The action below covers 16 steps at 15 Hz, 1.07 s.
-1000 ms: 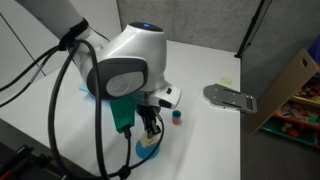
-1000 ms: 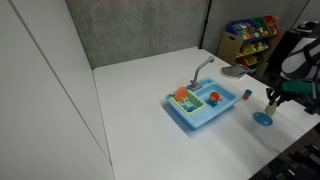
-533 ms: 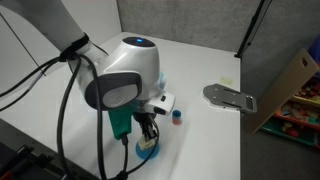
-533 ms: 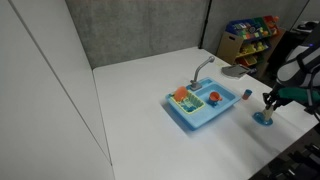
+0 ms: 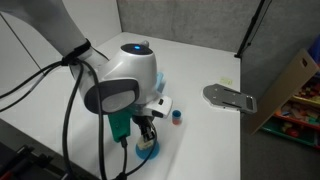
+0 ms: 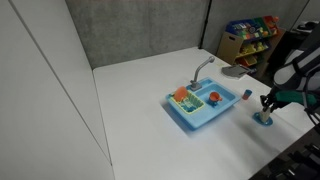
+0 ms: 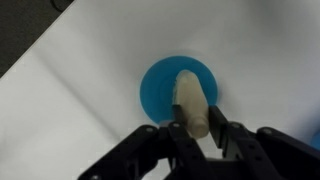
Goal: Place the toy bottle on the blue plate
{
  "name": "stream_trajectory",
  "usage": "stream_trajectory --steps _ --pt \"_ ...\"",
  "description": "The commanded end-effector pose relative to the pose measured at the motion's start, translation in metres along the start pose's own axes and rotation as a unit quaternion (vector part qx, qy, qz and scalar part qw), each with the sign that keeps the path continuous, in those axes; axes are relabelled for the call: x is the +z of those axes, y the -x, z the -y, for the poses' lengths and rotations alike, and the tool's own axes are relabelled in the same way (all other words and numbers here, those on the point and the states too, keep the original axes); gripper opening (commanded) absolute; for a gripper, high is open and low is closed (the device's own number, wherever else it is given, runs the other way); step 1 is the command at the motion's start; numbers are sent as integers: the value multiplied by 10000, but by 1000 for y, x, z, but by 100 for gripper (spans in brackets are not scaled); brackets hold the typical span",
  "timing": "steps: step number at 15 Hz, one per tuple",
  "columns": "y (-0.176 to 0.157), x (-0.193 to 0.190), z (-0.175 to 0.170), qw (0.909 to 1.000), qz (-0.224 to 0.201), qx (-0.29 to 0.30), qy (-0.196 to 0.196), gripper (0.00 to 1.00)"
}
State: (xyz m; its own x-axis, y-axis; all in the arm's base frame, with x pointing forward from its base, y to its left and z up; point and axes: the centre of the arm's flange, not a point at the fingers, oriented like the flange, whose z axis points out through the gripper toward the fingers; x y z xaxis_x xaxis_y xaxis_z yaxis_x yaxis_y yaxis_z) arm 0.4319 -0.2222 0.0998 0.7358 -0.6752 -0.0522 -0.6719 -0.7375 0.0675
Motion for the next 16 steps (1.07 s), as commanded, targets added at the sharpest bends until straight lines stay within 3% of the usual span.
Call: stream_trajectory --steps 1,2,8,16 --pt "-2 4 -6 9999 -55 -39 -98 56" --pt "-1 3 -6 9999 -60 -43 -112 57" --pt "5 -17 -5 9998 -35 -156 -106 99" --pt "6 -64 17 9987 110 -490 80 100"
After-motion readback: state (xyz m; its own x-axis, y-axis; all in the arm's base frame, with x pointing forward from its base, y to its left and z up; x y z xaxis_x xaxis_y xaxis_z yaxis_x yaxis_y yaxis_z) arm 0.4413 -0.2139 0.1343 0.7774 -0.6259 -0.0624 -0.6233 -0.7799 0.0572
